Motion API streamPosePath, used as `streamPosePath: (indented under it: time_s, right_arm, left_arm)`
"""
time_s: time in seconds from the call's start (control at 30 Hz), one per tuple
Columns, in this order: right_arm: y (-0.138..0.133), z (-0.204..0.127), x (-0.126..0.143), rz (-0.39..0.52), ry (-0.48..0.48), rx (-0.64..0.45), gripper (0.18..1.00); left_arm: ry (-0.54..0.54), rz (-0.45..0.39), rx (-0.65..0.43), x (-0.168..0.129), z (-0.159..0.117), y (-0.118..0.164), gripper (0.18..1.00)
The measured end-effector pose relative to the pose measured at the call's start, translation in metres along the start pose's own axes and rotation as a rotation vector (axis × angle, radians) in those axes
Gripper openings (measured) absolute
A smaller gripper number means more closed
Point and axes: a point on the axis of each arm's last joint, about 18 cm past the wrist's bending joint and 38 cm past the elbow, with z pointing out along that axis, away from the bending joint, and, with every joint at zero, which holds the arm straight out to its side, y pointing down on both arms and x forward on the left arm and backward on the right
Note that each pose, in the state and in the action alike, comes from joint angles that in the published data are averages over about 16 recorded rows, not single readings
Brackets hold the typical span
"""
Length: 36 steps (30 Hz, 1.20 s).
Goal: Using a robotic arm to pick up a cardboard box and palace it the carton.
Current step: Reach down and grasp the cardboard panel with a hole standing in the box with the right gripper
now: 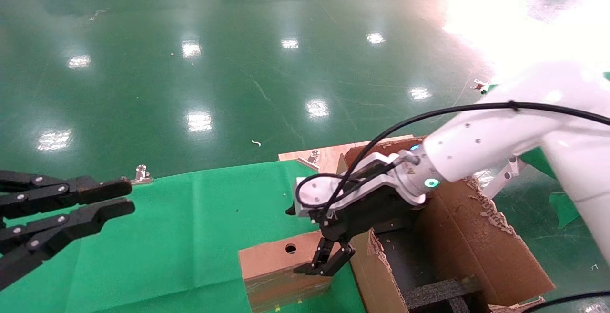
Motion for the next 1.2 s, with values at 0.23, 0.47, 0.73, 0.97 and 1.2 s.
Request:
streamPosePath:
  time_s: [0.23,0.47,0.73,0.97,1.2]
  right_arm:
    - [-0.001,0.013,0.010,-0.065,-0.032,-0.110,1.001]
    - [-0.003,0.020,0.015,-0.116,-0.057,-0.186,1.001]
    - [-0.005,0.023,0.016,-0.138,-0.070,-0.215,0.994]
    - [-0.005,0.023,0.016,-0.138,-0.070,-0.213,0.960]
    - [-0.005,0.022,0.016,-0.136,-0.067,-0.207,0.884]
  left_arm:
    - [0.000,0.000,0.000,0.000,0.000,0.000,0.246]
    - [0.000,0.000,0.000,0.000,0.000,0.000,0.206]
    - [0.000,0.000,0.000,0.000,0.000,0.000,0.222]
    - [0.000,0.000,0.000,0.000,0.000,0.000,0.287]
    - [0.000,0.000,0.000,0.000,0.000,0.000,0.402]
